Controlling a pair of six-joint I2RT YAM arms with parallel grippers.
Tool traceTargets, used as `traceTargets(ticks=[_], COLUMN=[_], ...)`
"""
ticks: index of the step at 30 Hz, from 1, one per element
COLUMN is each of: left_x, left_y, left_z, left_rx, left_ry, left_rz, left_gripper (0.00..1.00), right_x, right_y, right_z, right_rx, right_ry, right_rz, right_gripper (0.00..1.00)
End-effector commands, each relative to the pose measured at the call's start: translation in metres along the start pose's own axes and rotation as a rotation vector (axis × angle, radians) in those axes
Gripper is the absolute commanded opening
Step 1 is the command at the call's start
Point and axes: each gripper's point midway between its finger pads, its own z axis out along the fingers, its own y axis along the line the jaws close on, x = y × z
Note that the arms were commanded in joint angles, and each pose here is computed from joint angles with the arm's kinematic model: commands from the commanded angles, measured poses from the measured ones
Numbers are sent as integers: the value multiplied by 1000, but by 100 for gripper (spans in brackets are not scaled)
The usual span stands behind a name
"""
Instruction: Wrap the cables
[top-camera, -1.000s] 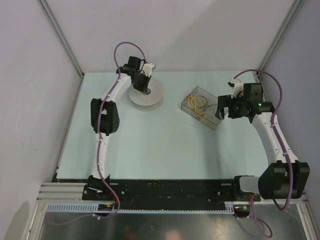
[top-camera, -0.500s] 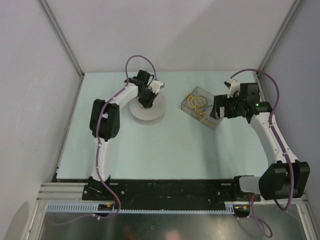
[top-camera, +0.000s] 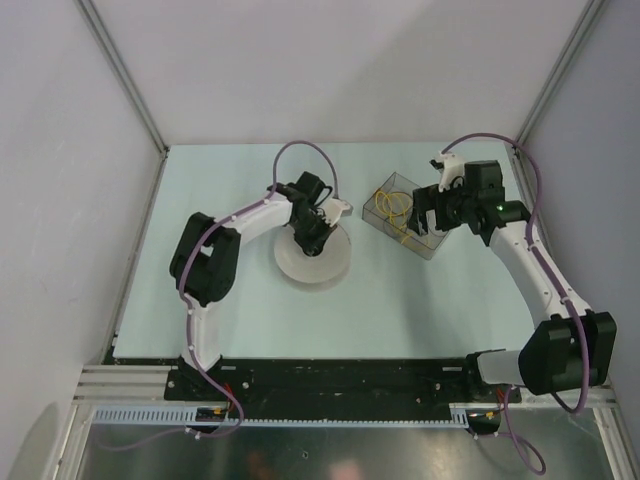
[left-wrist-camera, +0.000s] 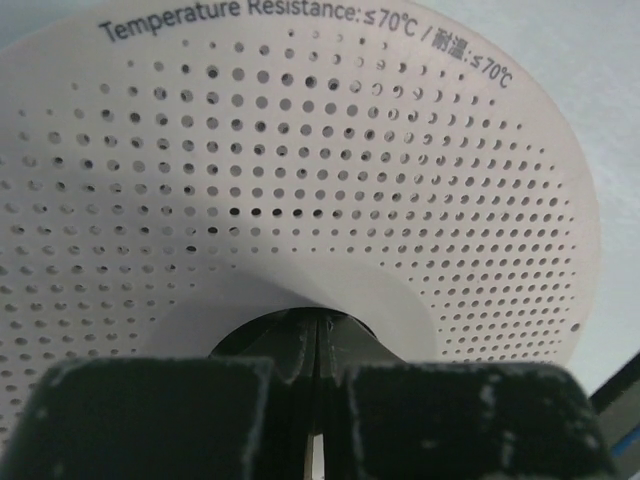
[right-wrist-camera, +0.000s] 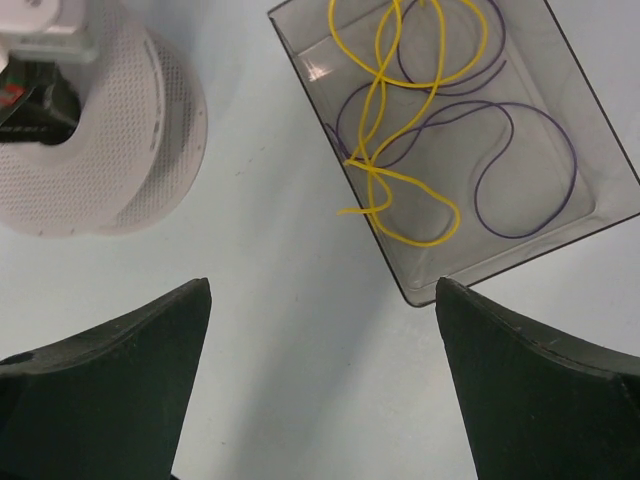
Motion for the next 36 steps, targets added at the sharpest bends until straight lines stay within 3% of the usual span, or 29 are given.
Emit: traceTargets(ticks=[1, 5, 10, 14, 19, 28, 31, 34, 36], left_x=[-17, -27, -43, -51, -51, -47, -45, -46, -48], left_y=[-38, -40, -44, -55, -71, -80, -78, -69, -63], left_z=[-18, -37, -89, -131, -163, -185, -190, -202, -212], left_rx=[74, 52, 44, 69, 101, 119, 105, 62, 31], left_ry=[-72, -117, -243, -345, -417, -466, -478, -504, -537], left_rz=[12, 37, 62, 72, 57, 29, 16, -10, -26], left_gripper=[0, 11, 57, 71, 77, 78, 81, 84, 88], right_x=[-7, -1, 7, 10, 21, 35, 33, 24, 11], right_y=[-17, -30, -47, -53, -62, -74, -72, -65, -59], right_z=[12, 25, 46, 62, 86, 129, 132, 125, 114], right_rx=[62, 87, 86, 66, 61, 65, 56, 40, 33], right_ry=[-8, 22, 64, 76, 119, 153, 138, 109, 69], right_rz=[-50, -119, -232, -337, -452, -545, -555, -556, -552], right_gripper=[98, 89, 73, 65, 61, 52, 35, 7, 2])
